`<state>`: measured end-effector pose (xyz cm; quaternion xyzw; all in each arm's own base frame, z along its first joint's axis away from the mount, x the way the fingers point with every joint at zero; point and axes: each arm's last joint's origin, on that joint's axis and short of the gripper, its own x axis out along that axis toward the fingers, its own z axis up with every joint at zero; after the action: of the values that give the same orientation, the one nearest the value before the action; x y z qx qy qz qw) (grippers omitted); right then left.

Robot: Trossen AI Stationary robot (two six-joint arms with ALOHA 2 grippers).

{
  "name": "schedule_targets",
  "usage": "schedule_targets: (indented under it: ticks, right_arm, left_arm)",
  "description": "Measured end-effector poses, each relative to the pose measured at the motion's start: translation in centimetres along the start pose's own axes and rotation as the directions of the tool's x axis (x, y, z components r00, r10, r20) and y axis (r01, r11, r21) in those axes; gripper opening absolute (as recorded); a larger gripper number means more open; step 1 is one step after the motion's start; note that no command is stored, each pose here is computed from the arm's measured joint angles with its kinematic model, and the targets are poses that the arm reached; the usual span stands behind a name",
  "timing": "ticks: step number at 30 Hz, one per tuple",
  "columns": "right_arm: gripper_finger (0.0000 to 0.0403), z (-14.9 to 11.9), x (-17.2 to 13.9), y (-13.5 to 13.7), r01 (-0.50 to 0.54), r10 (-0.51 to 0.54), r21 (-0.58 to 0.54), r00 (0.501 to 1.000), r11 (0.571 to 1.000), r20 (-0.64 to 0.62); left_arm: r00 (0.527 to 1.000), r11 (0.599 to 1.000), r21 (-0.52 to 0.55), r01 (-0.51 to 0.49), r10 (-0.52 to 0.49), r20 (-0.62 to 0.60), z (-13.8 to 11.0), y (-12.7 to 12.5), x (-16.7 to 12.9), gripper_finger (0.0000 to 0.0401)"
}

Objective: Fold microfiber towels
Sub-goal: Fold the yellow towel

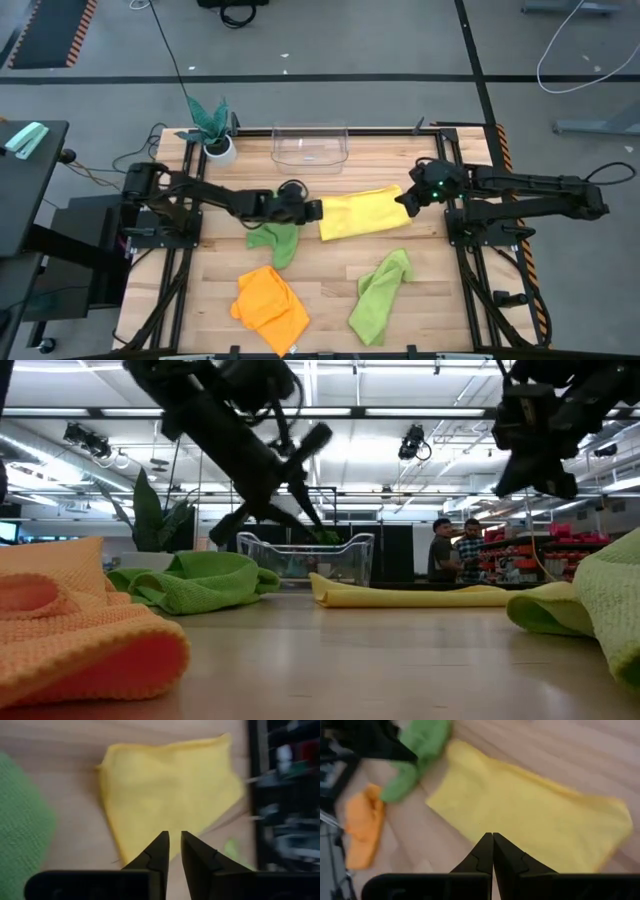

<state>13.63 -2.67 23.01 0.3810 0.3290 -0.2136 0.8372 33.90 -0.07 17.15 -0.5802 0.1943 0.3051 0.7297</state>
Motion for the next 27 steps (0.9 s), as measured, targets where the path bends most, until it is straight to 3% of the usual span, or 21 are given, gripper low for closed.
schedule_targets:
  ticks: [10,19,27]
  right_arm:
    - [0.0032,-0.1,0.8,-0.4,0.111,-0.114,-0.103,0.993,0.988,-0.017]
    - [0.0077,0.3,1.4,-1.2,0.180,-0.182,-0.066,0.983,0.982,-0.025]
    - [0.0099,0.7,1.4,-1.4,0.175,-0.176,-0.040,0.984,0.984,-0.017]
  left_arm:
    - [0.989,0.995,0.023,-0.100,0.102,-0.110,0.6,0.2,2.8,0.0045]
    - [0.956,0.969,0.036,-0.244,0.247,-0.156,0.2,2.2,3.6,0.0063]
    - [0.958,0.969,0.000,-0.248,0.245,-0.148,0.7,2.2,3.7,0.0076]
